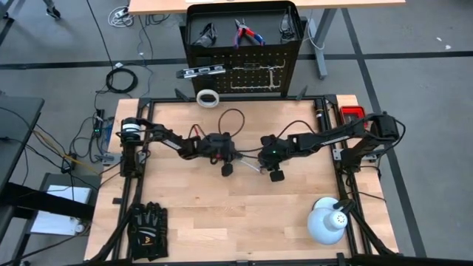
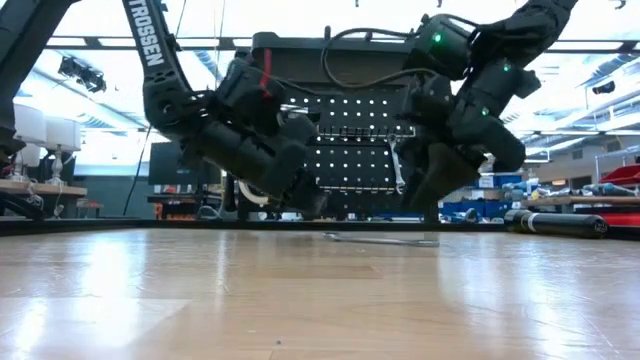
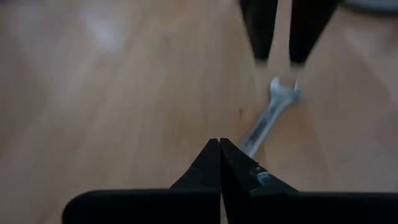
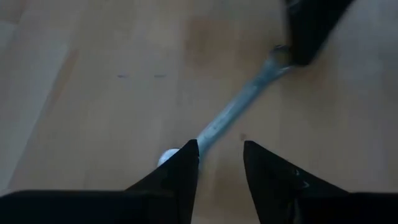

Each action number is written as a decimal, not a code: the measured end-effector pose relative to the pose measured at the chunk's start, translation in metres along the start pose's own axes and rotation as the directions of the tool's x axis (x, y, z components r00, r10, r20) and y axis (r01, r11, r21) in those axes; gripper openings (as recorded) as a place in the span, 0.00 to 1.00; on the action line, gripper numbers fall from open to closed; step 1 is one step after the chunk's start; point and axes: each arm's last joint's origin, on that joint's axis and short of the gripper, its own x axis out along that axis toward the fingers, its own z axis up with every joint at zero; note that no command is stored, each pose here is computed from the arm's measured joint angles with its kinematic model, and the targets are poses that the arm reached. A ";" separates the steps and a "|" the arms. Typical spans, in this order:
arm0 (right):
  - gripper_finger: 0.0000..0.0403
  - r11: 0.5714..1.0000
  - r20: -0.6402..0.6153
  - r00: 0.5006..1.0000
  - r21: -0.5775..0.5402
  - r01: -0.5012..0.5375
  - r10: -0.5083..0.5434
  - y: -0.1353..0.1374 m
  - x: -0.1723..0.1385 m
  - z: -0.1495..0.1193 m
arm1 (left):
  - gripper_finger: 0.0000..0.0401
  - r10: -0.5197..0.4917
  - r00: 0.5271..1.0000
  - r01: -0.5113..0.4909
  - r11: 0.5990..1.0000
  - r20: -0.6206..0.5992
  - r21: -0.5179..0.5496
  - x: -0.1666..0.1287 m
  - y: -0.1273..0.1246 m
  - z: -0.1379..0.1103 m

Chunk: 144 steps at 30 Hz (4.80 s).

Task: Hang tools onto peg board
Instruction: Hang the silver wrench on the peg board

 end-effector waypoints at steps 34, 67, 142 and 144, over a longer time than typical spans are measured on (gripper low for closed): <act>0.38 0.992 0.181 0.980 0.109 0.064 -0.083 0.006 -0.008 0.019 | 0.00 0.192 0.974 -0.178 0.977 0.122 -0.120 -0.029 -0.006 -0.052; 0.49 0.940 0.029 0.994 0.330 0.087 -0.103 0.010 0.012 0.004 | 0.00 0.148 0.972 -0.123 0.982 0.181 -0.145 -0.016 -0.014 -0.069; 0.32 0.205 -0.138 0.363 0.622 0.756 -0.921 -0.088 -0.028 0.001 | 0.00 0.488 0.702 -0.507 0.854 0.519 -0.116 -0.090 -0.030 -0.006; 0.32 0.193 -0.128 0.347 0.634 0.749 -0.929 -0.093 -0.030 0.001 | 0.00 0.488 0.702 -0.507 0.854 0.519 -0.116 -0.090 -0.030 -0.006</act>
